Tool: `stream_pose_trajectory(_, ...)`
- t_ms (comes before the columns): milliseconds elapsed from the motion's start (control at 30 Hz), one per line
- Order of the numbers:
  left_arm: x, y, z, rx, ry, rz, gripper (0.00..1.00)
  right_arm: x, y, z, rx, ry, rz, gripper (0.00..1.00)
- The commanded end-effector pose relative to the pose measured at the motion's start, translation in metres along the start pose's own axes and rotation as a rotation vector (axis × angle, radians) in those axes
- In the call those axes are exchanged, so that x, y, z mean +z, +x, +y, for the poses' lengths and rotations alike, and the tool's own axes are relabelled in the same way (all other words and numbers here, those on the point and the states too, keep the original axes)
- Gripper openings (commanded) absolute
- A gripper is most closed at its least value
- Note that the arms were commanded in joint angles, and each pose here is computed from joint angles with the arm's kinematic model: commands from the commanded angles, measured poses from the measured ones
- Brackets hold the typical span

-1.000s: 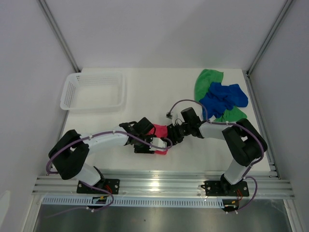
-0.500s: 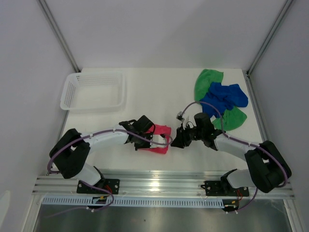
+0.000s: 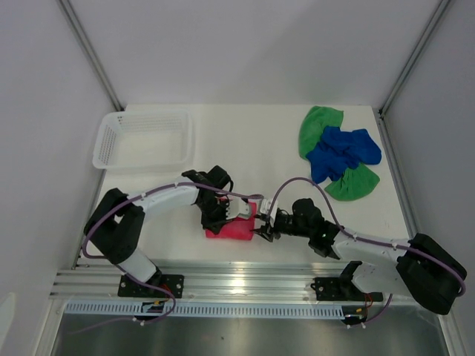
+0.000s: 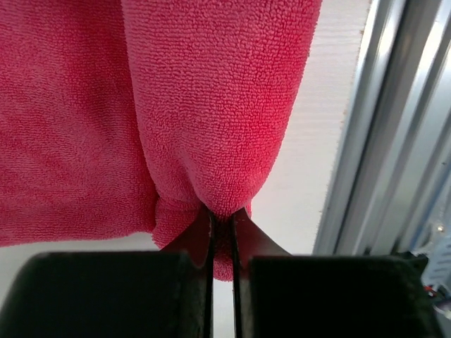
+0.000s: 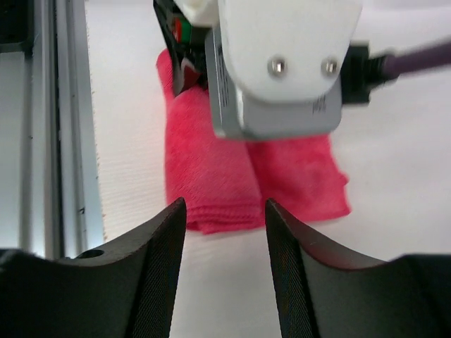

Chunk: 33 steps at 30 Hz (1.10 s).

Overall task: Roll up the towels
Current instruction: Roll the towel

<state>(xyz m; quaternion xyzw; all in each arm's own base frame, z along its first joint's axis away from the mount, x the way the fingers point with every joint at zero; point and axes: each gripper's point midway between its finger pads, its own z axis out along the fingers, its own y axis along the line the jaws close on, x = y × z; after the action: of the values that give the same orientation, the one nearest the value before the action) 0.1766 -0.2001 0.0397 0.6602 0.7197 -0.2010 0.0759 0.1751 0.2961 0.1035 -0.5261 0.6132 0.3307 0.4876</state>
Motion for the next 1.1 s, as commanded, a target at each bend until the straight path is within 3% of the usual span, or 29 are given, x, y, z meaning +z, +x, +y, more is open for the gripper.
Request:
stream_pose_trajectory(0,-0.007,-0.010,-0.016,-0.005,0.109,-0.034,0.01,0.008,-0.023,-0.016,-0.157,0.074,-0.081,0.52)
stream_pose_trajectory(533,-0.006,-0.007,-0.002,-0.108,0.226,-0.053,0.01,0.031,-0.005,0.028,-0.202,-0.113,-0.036,0.53)
stream_pose_trajectory(1067,-0.004,-0.001,-0.007,-0.092,0.255,-0.034,0.01,0.050,0.028,0.004,-0.130,0.034,0.060,0.52)
